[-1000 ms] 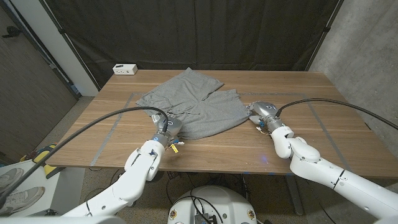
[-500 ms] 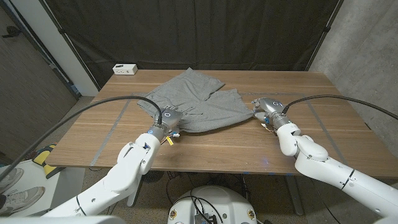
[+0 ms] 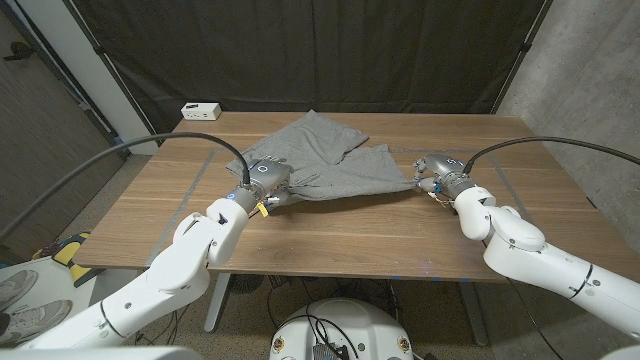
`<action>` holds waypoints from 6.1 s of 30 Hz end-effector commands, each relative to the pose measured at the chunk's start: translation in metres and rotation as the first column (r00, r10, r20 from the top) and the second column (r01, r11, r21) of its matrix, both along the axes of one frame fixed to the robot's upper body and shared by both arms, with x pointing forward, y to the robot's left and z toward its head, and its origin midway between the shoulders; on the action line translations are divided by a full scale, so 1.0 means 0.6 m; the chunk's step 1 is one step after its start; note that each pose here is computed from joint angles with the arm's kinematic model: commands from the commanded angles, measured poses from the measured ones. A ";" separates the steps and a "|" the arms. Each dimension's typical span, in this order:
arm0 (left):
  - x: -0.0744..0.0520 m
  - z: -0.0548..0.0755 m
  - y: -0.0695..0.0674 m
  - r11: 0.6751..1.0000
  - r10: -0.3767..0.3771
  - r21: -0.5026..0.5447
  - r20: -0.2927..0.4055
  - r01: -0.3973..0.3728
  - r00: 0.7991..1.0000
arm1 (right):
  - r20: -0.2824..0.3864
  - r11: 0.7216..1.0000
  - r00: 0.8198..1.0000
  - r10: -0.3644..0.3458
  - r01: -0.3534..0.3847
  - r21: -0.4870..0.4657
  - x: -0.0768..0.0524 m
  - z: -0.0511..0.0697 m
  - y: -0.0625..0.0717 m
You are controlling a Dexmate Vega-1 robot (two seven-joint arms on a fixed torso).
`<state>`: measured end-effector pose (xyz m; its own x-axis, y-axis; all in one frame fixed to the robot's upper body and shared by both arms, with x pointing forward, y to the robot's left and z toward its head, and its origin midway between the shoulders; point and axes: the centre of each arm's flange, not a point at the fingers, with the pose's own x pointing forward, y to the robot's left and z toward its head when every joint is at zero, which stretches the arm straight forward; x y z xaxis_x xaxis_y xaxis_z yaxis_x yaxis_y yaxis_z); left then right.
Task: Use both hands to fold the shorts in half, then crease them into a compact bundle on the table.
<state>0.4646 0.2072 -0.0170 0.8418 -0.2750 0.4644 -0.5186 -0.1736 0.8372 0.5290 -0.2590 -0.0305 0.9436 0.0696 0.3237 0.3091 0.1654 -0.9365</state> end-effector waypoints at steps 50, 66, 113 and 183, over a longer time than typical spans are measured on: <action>-0.058 0.167 0.103 0.970 -0.232 -0.110 -0.131 0.218 0.964 | -0.058 0.998 0.997 0.049 -0.050 -0.025 -0.197 0.112 0.052; -0.045 0.201 0.151 0.867 -0.458 -0.348 -0.277 0.356 0.845 | 0.087 0.987 0.984 0.154 -0.148 -0.066 -0.158 0.149 0.071; 0.015 0.172 0.265 0.551 -0.714 -0.755 -0.206 0.355 0.669 | 0.516 0.963 0.813 0.269 -0.228 -0.143 0.008 0.237 0.125; 0.126 0.082 0.333 0.044 -0.616 -0.970 0.161 0.238 0.771 | 0.483 0.927 0.793 0.371 -0.283 -0.248 0.174 0.391 0.223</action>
